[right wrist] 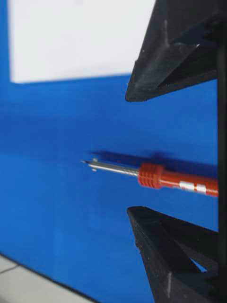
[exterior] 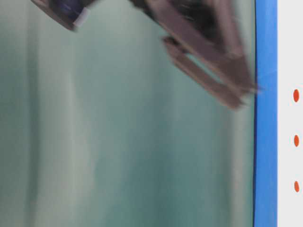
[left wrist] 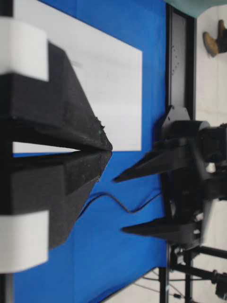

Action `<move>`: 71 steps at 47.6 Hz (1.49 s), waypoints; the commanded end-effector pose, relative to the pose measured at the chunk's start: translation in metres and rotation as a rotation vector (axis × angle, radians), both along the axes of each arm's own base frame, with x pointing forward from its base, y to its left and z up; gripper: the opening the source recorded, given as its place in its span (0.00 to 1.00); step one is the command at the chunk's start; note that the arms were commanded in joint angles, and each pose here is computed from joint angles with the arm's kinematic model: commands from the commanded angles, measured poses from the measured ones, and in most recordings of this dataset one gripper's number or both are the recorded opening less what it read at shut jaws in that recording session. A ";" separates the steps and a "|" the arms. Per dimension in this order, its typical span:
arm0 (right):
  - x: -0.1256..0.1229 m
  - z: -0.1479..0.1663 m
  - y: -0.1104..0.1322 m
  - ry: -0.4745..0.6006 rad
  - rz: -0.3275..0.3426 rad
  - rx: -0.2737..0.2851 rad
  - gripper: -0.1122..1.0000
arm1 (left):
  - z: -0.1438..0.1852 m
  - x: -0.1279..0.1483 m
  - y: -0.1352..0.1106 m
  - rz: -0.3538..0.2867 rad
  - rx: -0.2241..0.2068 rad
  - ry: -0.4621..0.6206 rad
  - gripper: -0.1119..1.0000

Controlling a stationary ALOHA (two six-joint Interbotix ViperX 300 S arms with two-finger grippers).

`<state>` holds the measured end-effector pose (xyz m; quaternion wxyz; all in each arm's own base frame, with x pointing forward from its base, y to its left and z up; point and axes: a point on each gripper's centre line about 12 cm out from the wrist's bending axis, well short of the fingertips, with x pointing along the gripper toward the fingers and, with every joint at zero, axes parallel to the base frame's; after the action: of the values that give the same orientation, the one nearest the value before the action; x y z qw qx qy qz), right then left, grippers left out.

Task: Touch the tip of the soldering iron to the mark.
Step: 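Move the right gripper down toward the red soldering iron handle, then close the right gripper on the red handle and lift the iron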

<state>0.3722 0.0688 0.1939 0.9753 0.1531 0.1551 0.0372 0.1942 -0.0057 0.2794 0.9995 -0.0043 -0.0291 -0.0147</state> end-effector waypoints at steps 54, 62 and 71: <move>0.053 -0.118 0.057 0.161 -0.071 0.044 0.28 | -0.005 -0.001 0.002 0.009 0.003 -0.011 0.10; 0.054 -0.116 0.057 0.156 -0.068 0.041 0.16 | -0.005 -0.002 0.003 0.014 0.004 -0.012 0.10; 0.056 -0.112 0.058 0.151 -0.066 0.043 0.16 | -0.006 -0.002 0.003 0.014 0.004 -0.009 0.10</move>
<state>0.4238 0.1197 0.0676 0.9549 0.1777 0.2374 -0.0148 0.1912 -0.0035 0.2692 0.9996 -0.0033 -0.0260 -0.0093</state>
